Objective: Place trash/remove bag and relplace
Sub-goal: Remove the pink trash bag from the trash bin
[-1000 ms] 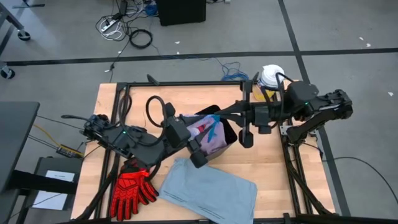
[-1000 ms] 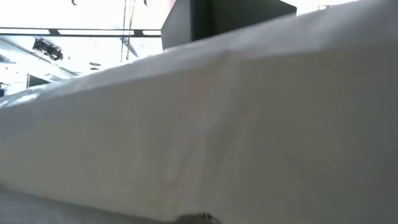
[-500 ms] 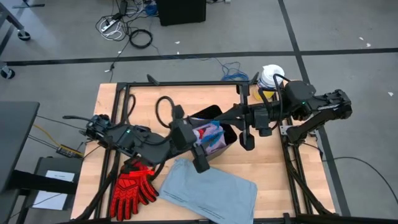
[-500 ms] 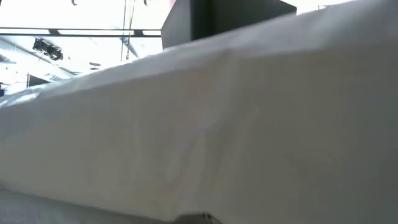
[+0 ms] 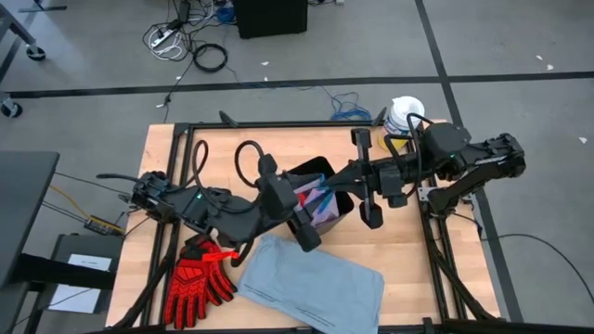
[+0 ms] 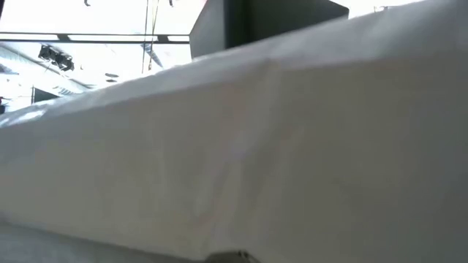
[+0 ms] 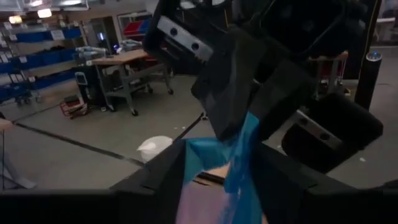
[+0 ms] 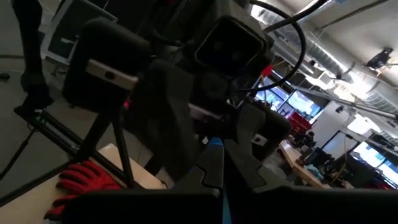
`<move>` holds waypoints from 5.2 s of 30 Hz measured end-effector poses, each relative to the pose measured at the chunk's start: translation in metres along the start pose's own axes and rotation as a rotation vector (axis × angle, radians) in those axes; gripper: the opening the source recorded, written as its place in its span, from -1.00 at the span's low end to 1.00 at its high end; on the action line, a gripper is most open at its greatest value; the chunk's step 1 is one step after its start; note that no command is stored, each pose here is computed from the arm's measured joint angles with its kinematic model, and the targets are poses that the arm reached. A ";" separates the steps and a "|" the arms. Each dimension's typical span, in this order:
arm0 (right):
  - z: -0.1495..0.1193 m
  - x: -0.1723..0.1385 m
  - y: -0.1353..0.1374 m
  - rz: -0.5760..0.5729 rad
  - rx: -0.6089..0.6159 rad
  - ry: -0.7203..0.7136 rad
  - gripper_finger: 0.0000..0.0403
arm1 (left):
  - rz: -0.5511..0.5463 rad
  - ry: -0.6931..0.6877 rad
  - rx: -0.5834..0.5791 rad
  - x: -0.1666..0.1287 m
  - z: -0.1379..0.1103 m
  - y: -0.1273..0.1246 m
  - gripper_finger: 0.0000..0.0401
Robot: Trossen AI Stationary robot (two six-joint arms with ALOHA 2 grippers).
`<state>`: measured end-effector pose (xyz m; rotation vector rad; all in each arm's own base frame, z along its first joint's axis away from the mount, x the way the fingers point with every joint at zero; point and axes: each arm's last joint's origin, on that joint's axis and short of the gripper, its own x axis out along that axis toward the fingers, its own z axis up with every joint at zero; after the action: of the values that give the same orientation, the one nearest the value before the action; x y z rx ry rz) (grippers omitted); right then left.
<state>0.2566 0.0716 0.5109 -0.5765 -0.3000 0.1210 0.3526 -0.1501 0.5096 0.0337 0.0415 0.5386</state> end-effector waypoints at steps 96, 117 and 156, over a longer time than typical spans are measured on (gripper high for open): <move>-0.089 -0.022 -0.027 -0.003 0.179 0.582 -0.72 | 0.442 -0.097 0.111 0.004 0.042 0.030 -1.00; -0.095 -0.006 -0.053 -0.081 0.347 0.370 0.74 | 0.536 -0.169 0.100 0.036 0.052 0.068 -1.00; -0.128 0.029 -0.045 -0.079 0.469 0.344 -1.00 | 0.277 -0.508 0.015 0.013 0.083 0.088 -1.00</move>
<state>0.3251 -0.0266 0.4414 -0.1129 0.0440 0.0121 0.3222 -0.0696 0.5963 0.1918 -0.4602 0.7934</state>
